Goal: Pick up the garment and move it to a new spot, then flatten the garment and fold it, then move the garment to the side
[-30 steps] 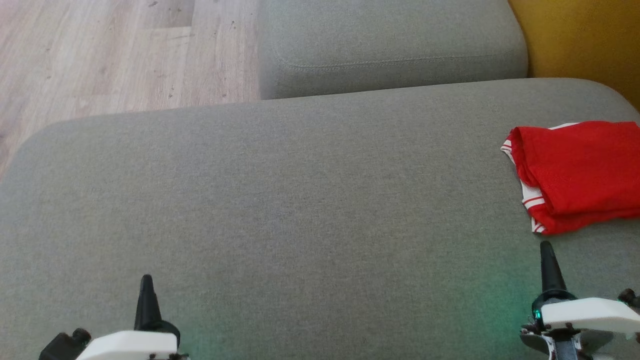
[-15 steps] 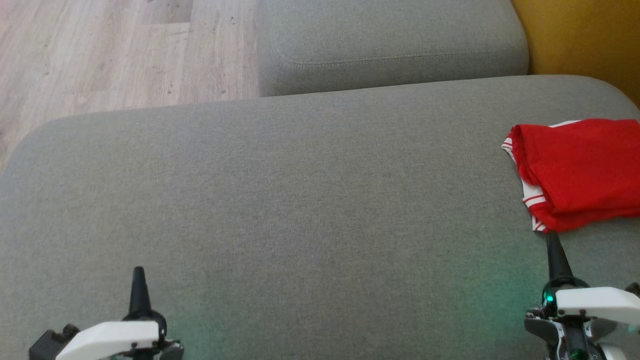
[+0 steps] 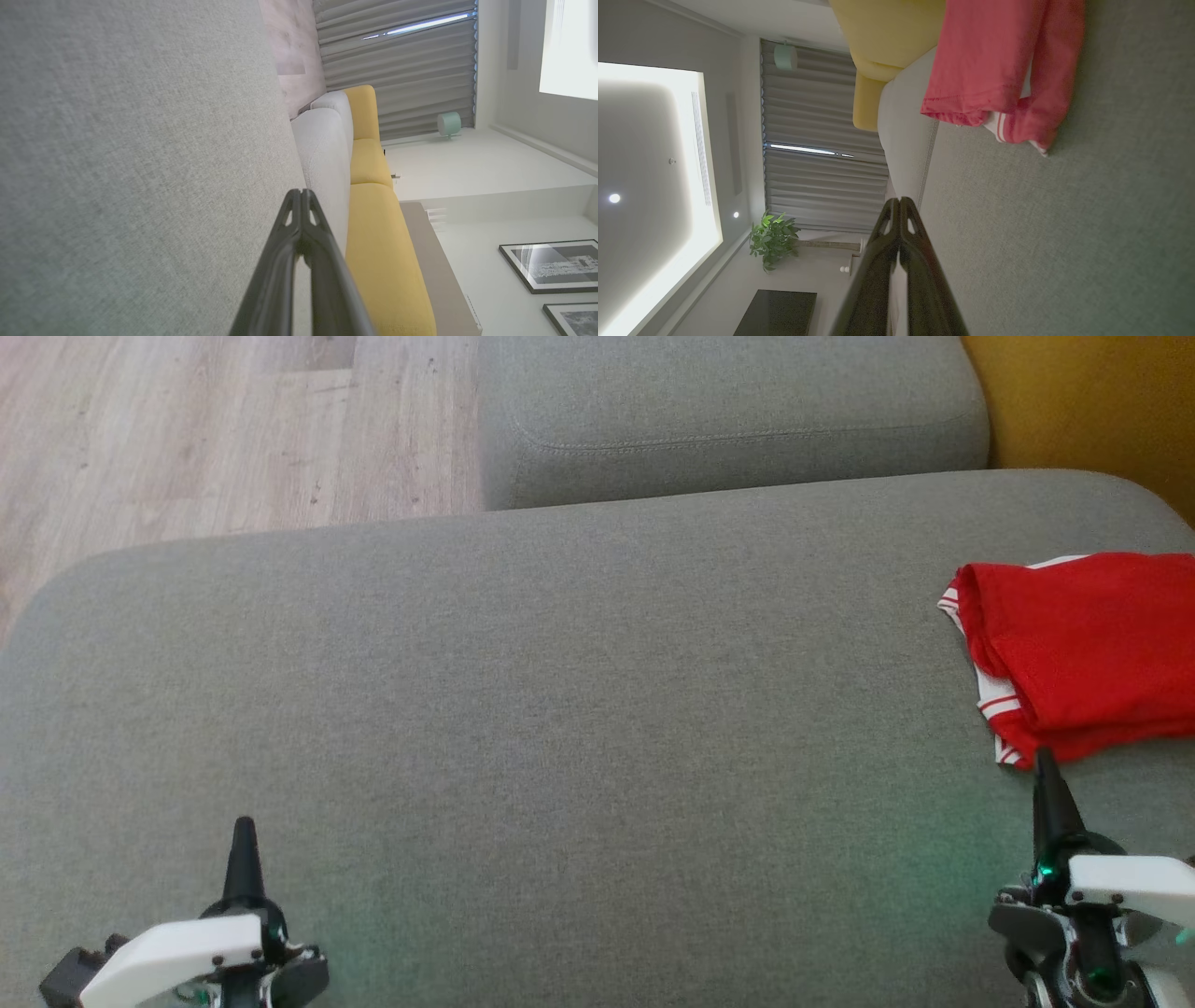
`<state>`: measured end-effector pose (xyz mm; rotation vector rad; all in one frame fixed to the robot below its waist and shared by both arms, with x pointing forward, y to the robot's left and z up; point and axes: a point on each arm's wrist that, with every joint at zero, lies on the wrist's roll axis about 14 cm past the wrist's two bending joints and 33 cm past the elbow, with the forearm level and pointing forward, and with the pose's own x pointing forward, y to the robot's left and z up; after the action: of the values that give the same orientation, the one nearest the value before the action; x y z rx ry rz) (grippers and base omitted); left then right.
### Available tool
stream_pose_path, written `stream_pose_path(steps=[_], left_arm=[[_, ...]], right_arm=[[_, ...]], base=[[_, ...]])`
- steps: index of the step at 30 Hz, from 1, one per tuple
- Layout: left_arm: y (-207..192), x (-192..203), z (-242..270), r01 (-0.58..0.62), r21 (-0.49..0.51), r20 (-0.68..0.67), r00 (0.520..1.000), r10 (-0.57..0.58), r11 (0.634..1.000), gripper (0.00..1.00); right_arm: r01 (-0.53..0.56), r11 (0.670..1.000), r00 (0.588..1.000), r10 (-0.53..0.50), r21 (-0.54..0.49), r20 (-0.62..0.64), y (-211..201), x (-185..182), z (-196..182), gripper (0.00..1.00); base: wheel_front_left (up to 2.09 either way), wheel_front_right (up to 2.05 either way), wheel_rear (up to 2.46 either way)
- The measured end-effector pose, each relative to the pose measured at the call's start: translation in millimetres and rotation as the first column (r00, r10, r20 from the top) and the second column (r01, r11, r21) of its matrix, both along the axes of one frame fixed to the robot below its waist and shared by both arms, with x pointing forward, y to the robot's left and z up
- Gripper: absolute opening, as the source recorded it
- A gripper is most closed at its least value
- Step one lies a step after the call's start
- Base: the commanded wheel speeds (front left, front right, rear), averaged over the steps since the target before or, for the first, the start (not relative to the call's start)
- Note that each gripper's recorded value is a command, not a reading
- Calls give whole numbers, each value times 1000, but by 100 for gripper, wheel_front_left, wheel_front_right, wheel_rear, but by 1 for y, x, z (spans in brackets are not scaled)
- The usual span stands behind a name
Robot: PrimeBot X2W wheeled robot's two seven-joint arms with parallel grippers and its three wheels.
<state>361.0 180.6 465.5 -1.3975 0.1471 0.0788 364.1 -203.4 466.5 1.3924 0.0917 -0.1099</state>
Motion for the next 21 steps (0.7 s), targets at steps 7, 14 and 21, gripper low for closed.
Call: stream_pose_path(steps=[7,14,21], left_arm=[[1,6,4,-4,-79,19,1000,5,997,0],[7,11,9,-22,-169,40,999,29,985,0],[6,14,12,-19,-175,50,998,28,984,0]], right_arm=[[11,997,1000,-11,78,9,-2,2,2,0],[27,986,999,-32,167,31,-6,8,8,0],[27,984,999,-34,174,40,-6,10,11,0]], base=[[0,0,0],[0,0,0],[0,0,0]])
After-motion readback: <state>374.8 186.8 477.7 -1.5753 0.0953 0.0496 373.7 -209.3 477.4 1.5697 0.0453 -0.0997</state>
